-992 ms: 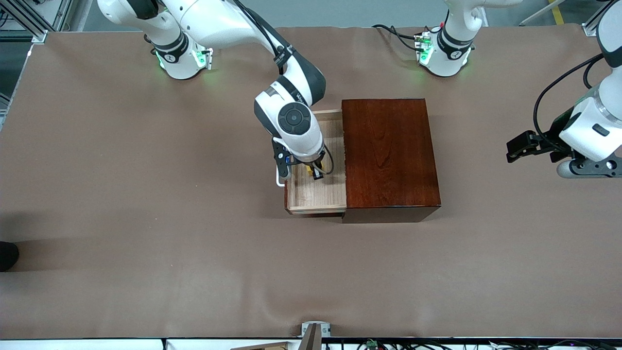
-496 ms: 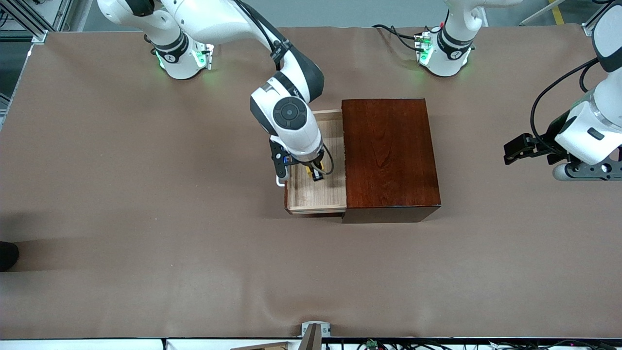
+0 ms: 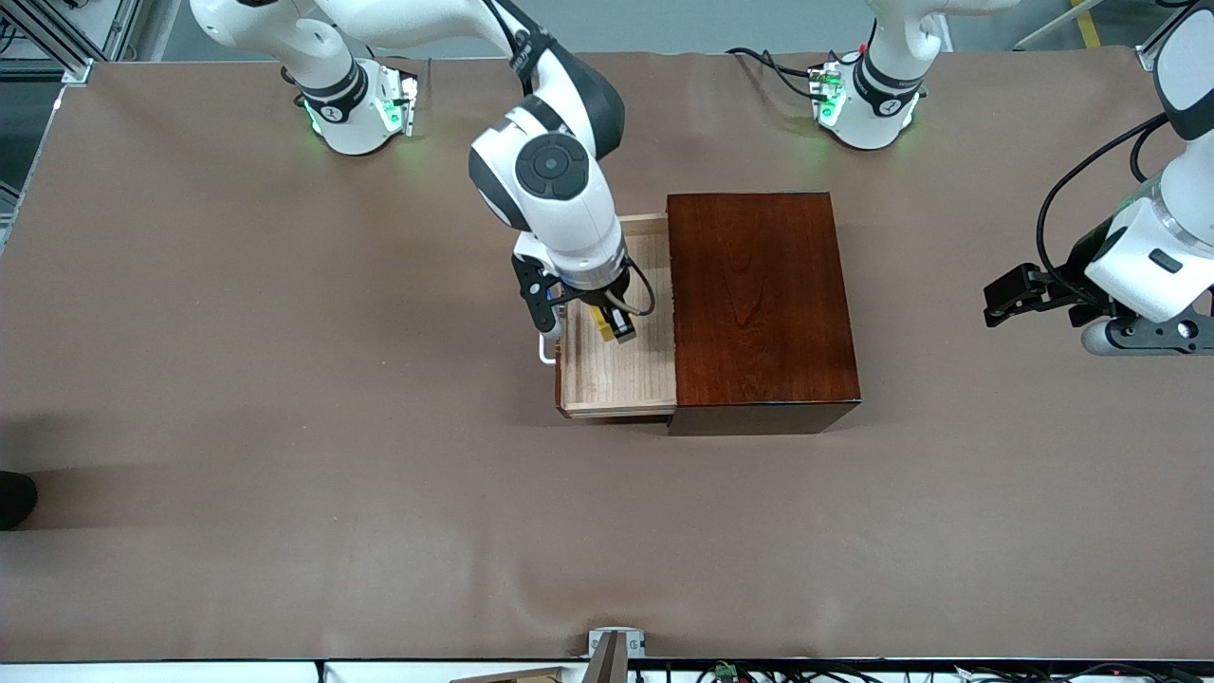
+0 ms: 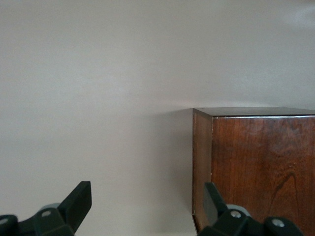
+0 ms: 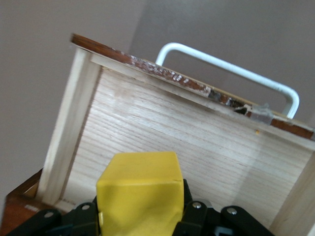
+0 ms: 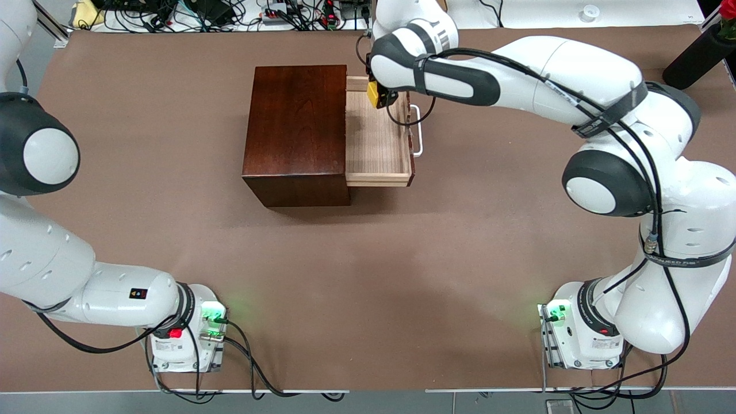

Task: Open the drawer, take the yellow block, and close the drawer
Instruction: 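Lift the block out with the right gripper while the left gripper reaches the drawer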

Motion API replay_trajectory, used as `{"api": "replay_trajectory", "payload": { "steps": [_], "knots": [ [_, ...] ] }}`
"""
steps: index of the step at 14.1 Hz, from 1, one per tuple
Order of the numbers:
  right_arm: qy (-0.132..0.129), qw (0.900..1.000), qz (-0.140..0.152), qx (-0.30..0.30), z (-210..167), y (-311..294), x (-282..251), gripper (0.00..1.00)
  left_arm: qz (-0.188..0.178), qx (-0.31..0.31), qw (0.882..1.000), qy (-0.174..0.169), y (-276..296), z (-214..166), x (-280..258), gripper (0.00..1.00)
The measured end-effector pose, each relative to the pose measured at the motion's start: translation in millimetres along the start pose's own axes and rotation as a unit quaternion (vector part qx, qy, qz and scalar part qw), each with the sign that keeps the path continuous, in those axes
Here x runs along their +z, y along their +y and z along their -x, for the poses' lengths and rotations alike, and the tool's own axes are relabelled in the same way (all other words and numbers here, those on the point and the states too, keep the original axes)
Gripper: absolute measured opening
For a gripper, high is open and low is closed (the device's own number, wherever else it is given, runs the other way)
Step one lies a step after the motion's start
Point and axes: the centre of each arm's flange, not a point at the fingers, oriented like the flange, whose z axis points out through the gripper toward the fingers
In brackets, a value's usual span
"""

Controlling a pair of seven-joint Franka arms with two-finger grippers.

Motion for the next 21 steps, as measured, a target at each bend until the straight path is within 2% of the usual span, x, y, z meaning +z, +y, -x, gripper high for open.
{"api": "replay_trajectory", "payload": {
  "steps": [3,4,6,8,12,16,21],
  "knots": [
    [0.004,0.999,0.009,-0.040,-27,-4,-22,0.56,0.000,0.006,1.000,0.000,7,1,0,1.00],
    [0.007,0.998,0.023,-0.061,-40,-3,-28,0.56,0.001,0.011,1.000,0.000,13,1,0,1.00],
    [0.010,0.990,0.071,-0.120,-70,3,-38,0.56,0.001,0.020,1.000,0.000,25,3,0,1.00],
    [0.007,0.982,0.097,-0.161,-105,5,-50,0.56,0.001,0.027,1.000,-0.002,33,4,2,1.00],
    [-0.008,0.968,0.113,-0.226,-191,1,-71,0.56,0.003,0.045,0.999,-0.002,55,1,12,1.00],
    [-0.025,0.953,0.123,-0.276,-264,5,-76,0.56,0.008,0.087,0.996,0.010,112,2,21,1.00],
    [-0.031,0.937,0.109,-0.330,-331,11,-67,0.56,0.012,0.154,0.988,0.001,194,27,32,1.00]
  ]
}}
